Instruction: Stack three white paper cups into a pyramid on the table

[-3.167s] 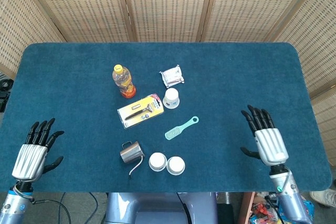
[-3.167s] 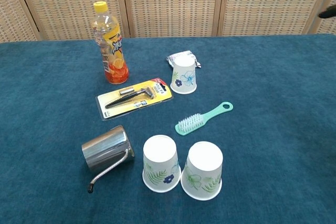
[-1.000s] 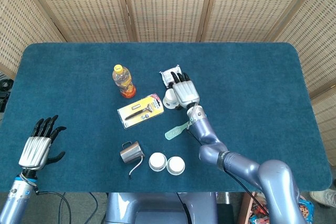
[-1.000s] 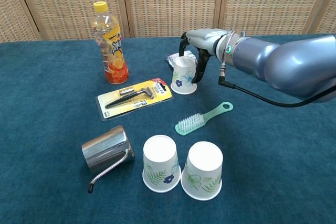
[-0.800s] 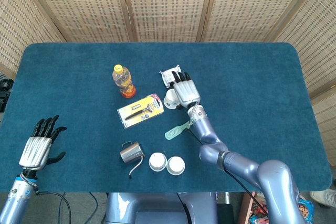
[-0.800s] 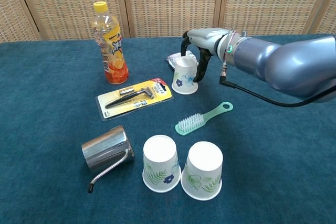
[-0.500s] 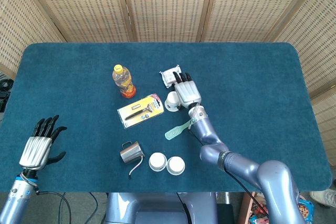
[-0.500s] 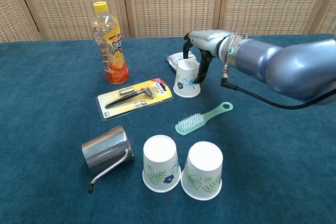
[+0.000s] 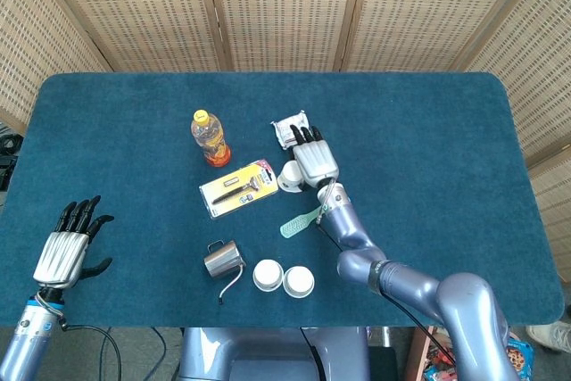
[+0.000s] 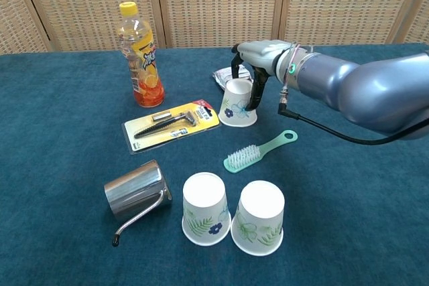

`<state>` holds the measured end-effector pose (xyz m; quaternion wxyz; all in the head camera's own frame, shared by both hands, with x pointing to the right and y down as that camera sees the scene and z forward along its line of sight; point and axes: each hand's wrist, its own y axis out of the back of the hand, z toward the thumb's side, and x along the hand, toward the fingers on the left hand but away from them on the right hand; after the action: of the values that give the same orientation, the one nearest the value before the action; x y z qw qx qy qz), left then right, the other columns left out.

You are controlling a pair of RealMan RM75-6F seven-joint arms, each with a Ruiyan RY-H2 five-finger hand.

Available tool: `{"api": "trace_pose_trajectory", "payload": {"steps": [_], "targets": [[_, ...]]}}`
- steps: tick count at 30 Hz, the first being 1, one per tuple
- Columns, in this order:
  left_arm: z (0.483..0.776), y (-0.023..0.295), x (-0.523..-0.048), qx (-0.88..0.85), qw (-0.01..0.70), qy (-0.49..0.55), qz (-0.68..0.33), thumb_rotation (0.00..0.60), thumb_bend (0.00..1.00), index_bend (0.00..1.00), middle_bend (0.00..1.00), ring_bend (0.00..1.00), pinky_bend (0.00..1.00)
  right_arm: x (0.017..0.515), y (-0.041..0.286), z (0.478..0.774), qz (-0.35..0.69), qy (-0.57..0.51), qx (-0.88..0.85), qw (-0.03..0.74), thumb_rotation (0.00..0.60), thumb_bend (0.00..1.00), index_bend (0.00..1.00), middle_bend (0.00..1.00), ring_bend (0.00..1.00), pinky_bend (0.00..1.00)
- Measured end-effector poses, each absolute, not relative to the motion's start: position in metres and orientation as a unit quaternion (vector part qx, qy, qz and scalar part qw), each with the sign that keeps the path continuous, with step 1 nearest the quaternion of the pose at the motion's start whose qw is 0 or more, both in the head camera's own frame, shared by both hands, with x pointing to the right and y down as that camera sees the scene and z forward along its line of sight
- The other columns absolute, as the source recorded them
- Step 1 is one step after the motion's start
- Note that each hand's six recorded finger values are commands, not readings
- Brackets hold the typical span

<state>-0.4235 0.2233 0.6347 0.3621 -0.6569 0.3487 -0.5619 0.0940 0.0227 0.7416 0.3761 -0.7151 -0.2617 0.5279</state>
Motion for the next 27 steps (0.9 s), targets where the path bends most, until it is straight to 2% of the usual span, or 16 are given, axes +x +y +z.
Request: {"api": "trace_pose_trajectory", "payload": {"steps": [11, 20, 27], "targets": [[0.632, 0.224, -0.421, -0.659, 0.365, 0.350, -0.556, 0.600, 0.23, 0.23, 0.00, 0.00, 0.00, 0.105, 0.013, 0.725, 0.527, -0.278, -0.704, 0.387, 0.600, 0.07, 0.50, 0.05, 0.00, 0.00], [0.629, 0.225, -0.417, -0.661, 0.371, 0.350, -0.551, 0.600, 0.23, 0.23, 0.00, 0.00, 0.00, 0.113, 0.009, 0.689, 0.513, -0.292, -0.699, 0.404, 0.600, 0.07, 0.50, 0.04, 0.00, 0.00], [0.625, 0.225, -0.419, -0.657, 0.377, 0.355, -0.548, 0.600, 0.23, 0.23, 0.00, 0.00, 0.00, 0.122, 0.028, 0.658, 0.503, -0.291, -0.696, 0.422, 0.600, 0.07, 0.50, 0.04, 0.00, 0.00]]}}
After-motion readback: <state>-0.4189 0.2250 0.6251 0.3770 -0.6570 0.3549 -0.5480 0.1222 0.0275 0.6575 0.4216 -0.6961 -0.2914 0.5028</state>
